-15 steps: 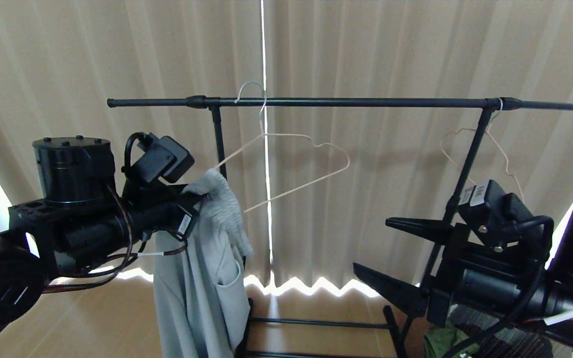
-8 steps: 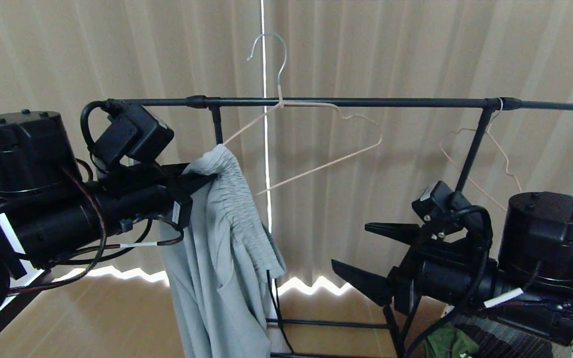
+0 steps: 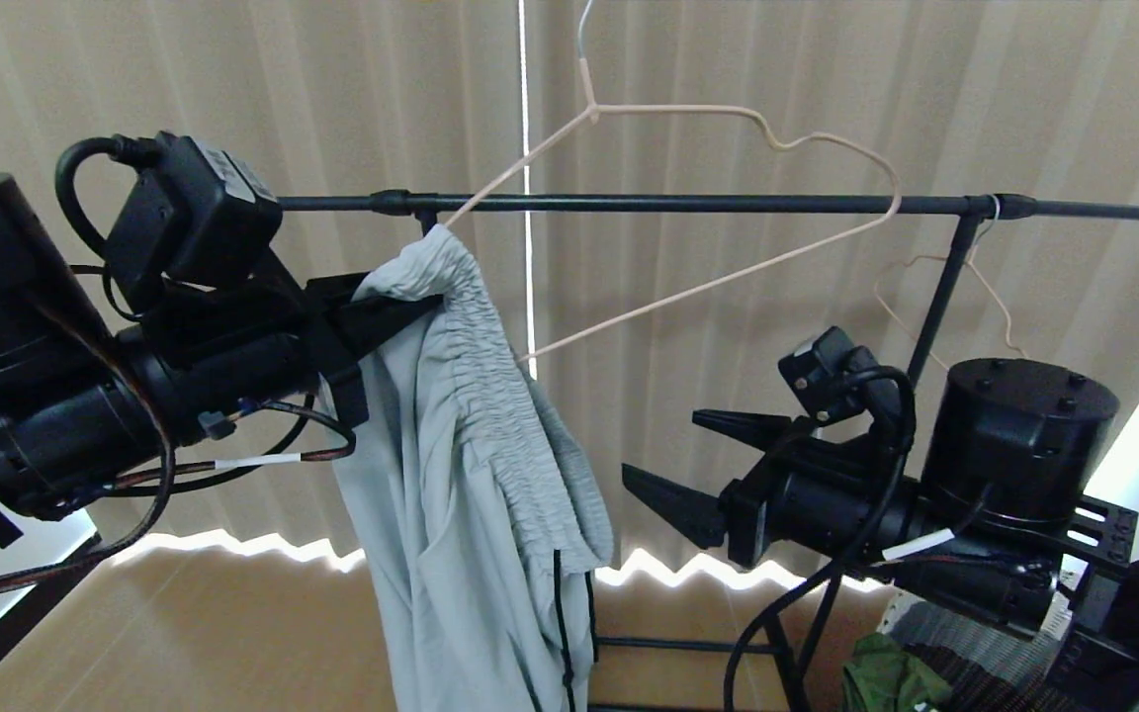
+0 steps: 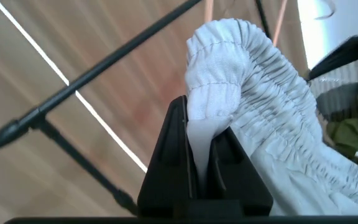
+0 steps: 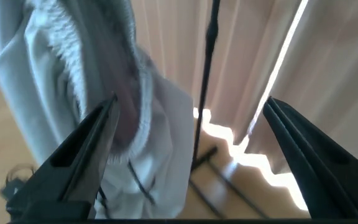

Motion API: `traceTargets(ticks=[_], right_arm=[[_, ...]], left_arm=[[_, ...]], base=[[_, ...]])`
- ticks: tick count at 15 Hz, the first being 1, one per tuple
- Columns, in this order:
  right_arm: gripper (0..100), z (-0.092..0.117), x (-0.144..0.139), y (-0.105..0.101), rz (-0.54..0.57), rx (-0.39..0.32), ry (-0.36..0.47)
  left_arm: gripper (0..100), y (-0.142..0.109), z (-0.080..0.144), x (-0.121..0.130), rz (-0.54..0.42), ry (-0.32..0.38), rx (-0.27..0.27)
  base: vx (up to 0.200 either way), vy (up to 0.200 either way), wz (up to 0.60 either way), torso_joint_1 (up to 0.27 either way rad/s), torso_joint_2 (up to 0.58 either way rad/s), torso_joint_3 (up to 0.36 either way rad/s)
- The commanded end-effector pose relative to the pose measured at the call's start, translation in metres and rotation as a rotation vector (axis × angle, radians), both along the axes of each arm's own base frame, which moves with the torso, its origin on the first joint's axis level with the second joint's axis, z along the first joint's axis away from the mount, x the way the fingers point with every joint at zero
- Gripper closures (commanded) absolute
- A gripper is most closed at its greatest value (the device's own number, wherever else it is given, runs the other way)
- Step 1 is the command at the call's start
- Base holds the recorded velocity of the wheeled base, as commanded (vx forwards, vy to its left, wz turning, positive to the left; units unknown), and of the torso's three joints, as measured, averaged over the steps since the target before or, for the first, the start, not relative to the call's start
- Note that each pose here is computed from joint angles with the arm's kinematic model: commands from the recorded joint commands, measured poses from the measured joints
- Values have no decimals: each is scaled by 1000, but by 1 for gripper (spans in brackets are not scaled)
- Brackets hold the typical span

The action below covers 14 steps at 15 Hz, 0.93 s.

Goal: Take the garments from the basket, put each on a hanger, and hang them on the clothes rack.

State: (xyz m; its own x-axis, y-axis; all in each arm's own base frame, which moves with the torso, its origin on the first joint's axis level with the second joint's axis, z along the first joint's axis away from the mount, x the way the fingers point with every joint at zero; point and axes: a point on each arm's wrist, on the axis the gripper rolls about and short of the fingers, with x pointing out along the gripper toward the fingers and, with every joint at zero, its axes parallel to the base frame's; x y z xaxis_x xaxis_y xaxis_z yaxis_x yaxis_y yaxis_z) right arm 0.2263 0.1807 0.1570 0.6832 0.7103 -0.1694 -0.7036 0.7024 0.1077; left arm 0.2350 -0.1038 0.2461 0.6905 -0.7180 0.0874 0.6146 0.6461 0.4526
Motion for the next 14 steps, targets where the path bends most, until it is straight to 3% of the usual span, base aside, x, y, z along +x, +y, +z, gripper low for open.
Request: traceTargets(ticks=[1, 10, 14], right_arm=[[0, -17, 10, 9, 2, -19, 26], [0, -27, 18, 33, 43, -10, 54], [0, -30, 15, 31, 44, -15, 69]], left_arm=[[100, 2, 9, -8, -44, -38, -12], [100, -7, 21, -18, -101, -69, -40], [100, -6, 28, -16, -96, -86, -54]], base=[[0, 0, 0, 0, 0, 0], [0, 0, 0, 0, 0, 0], [0, 0, 0, 0, 0, 0]])
